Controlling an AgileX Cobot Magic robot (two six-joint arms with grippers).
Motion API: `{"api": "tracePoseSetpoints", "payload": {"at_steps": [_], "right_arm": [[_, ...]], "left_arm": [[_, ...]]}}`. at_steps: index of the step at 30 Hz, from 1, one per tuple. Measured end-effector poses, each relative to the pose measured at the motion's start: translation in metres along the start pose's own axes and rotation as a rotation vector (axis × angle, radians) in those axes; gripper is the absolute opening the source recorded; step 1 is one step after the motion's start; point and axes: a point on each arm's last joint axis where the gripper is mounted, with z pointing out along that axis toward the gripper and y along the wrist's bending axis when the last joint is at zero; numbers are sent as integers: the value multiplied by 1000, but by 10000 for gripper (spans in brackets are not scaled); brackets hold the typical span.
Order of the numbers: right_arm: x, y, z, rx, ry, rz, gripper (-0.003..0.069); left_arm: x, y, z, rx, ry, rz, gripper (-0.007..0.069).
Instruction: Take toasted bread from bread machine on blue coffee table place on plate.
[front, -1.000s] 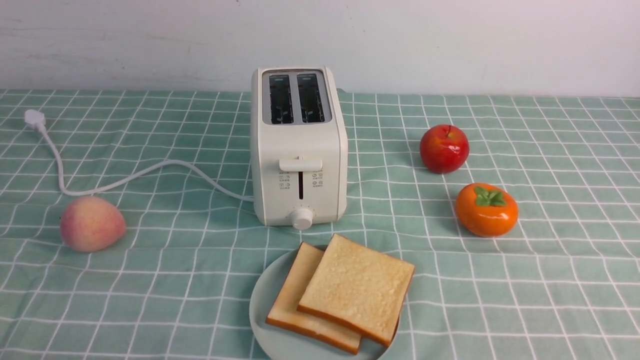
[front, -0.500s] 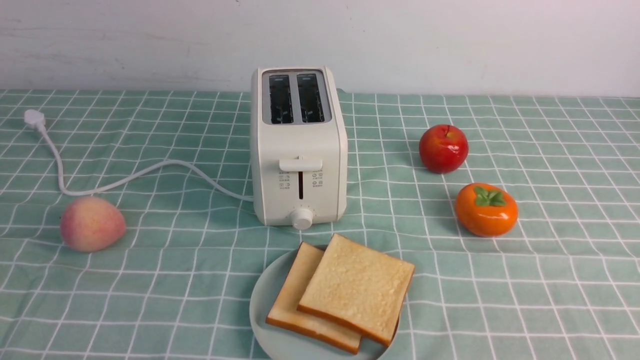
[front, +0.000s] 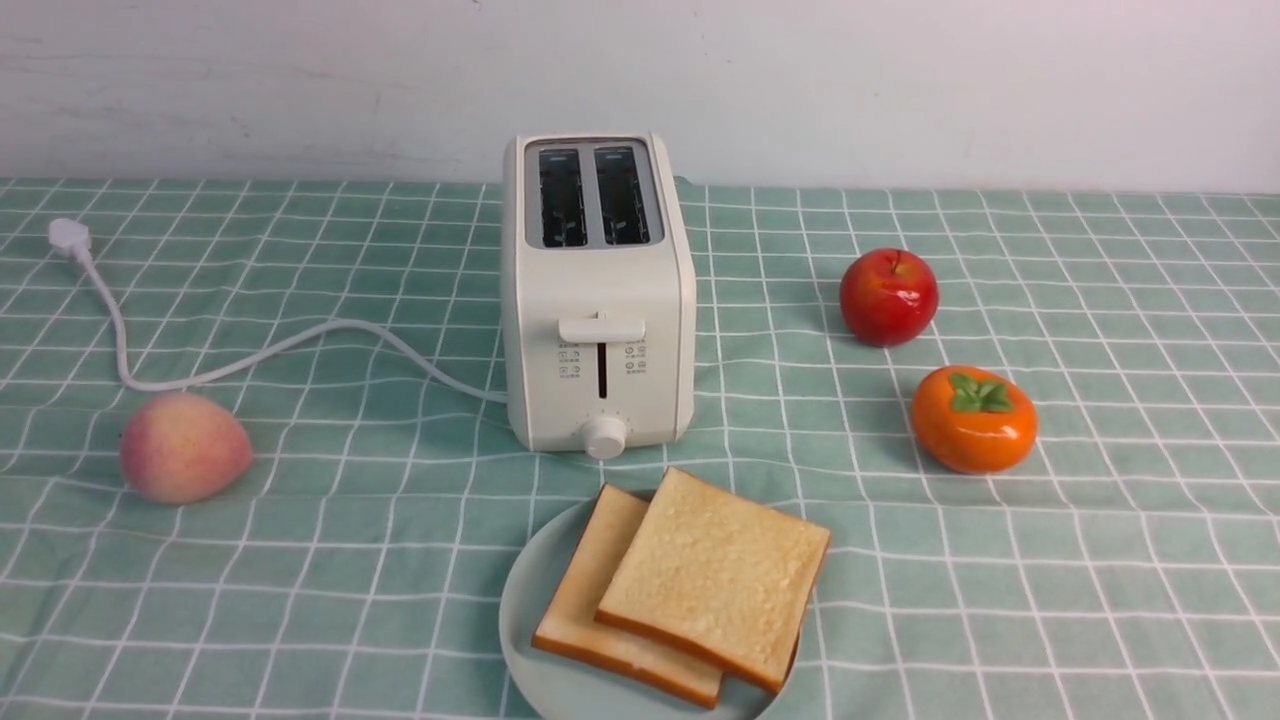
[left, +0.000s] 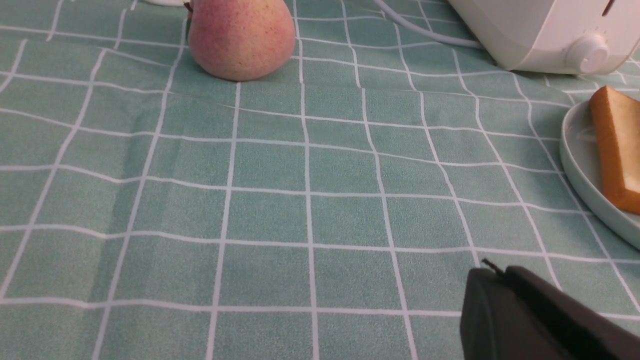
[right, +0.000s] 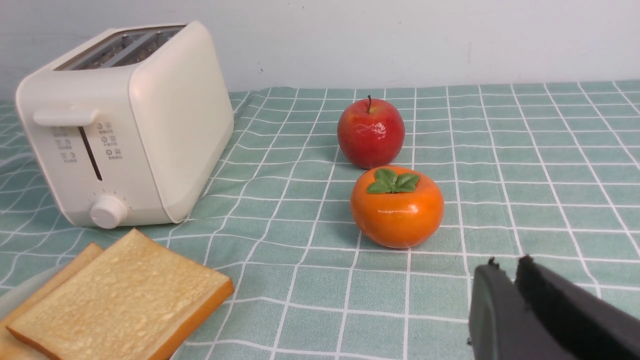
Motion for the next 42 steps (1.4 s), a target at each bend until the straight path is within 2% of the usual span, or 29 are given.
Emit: {"api": "tracePoseSetpoints", "payload": {"at_steps": [15,20,28,33,42], "right_arm": [[0,0,0,3,0,0,74],[-1,-6,-1,72,-10,9,78],[-8,-13,-16,180,-126,15,85],[-12,-13,-24,200,-195,9,89],[-11,-15,-23,224,-182,12,99]], "left_arm": [[0,1,0,-24,-7,-7,18],[-1,4,0,-80,-22,-26,20],[-1,5,0,-86,-23,-28,31],[-1,5,0,-86,-23,-28,38],[-1,5,0,-86,-23,-28,39]]}}
